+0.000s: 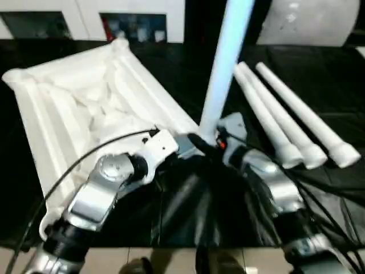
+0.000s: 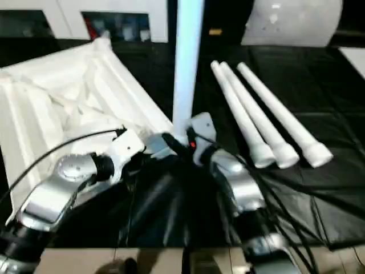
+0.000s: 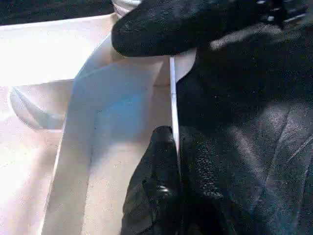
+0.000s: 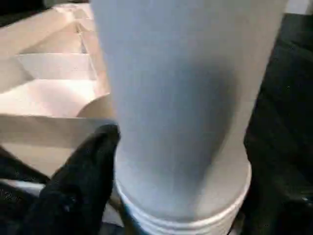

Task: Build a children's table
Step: Insert table leg to table base

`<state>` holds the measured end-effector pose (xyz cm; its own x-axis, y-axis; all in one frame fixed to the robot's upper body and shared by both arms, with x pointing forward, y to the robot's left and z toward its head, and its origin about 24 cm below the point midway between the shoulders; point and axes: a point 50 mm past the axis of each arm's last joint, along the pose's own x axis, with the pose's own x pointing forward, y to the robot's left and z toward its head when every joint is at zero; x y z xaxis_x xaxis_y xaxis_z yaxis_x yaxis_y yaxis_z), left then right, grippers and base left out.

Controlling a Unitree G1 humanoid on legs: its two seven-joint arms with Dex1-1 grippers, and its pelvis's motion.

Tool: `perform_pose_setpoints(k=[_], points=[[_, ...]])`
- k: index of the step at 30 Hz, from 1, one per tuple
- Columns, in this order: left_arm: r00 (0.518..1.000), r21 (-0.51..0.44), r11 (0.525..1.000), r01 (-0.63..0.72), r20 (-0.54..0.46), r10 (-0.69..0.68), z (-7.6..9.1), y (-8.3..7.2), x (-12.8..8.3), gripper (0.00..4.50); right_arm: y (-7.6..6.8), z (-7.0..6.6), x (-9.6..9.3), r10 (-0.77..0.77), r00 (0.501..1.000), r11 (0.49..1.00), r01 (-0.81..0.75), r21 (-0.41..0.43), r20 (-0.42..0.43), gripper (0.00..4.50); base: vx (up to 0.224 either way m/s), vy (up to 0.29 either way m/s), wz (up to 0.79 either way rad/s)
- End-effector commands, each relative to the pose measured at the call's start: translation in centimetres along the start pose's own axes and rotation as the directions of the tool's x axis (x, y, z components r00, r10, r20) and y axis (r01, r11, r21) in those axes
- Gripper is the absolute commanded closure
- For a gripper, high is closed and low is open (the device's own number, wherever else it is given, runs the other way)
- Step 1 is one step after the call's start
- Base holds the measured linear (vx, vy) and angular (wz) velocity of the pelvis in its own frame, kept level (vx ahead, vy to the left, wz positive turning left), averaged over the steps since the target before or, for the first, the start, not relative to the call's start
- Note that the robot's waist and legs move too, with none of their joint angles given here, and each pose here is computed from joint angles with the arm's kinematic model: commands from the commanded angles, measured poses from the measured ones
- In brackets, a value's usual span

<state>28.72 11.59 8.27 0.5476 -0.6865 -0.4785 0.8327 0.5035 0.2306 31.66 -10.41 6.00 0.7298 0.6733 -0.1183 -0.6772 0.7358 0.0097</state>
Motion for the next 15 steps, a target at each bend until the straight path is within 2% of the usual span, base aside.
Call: perform_pose_setpoints(k=[1, 3, 4, 7, 9, 10, 15], points=[[0.998, 0.027, 0.998, -0.052, -0.023, 0.053, -0.1, 1.2, -0.4, 4.50, 0.1, -2.6, -1.1, 0.004, 0.995, 0.998, 0.003, 0.069, -0.096, 0.55, 0.000, 0.000, 0.00], [0.999, 0.043, 0.998, -0.035, -0.031, 0.036, -0.3, 1.3, -0.5, 4.50, -0.1, -2.4, -1.6, 0.000, 0.998, 0.997, 0.005, 0.072, -0.069, 0.41, 0.000, 0.000, 0.00], [0.999, 0.060, 0.998, -0.017, -0.041, 0.020, -0.5, 1.4, -0.5, 4.50, -0.2, -2.0, -2.2, 0.007, 0.999, 0.999, -0.005, 0.043, -0.046, 0.35, 0.000, 0.000, 0.00], [0.999, 0.075, 0.997, -0.004, -0.048, 0.008, -0.7, 1.5, -0.5, 4.50, -0.3, -1.8, -2.7, 0.023, 0.999, 0.999, -0.022, 0.037, -0.034, 0.07, 0.000, 0.000, 0.00], [0.999, 0.085, 0.996, 0.008, -0.050, -0.003, -0.8, 1.6, -0.5, 4.50, -0.2, -1.7, -3.2, 0.042, 0.999, 0.998, -0.040, 0.043, -0.030, 0.07, 0.000, 0.000, 0.00], [0.996, 0.119, 0.991, 0.066, -0.062, -0.059, -1.3, 1.7, -0.5, 4.50, -1.1, -0.7, -4.6, 0.049, 0.999, 0.999, -0.049, -0.017, -0.010, 0.07, 0.000, 0.000, 0.00], [0.987, 0.150, 0.978, 0.146, -0.081, -0.135, -1.8, 1.7, -0.8, 4.50, -2.0, 0.2, -5.9, 0.101, 0.995, 0.993, -0.101, -0.055, -0.002, 0.07, 0.000, 0.000, 0.00]])
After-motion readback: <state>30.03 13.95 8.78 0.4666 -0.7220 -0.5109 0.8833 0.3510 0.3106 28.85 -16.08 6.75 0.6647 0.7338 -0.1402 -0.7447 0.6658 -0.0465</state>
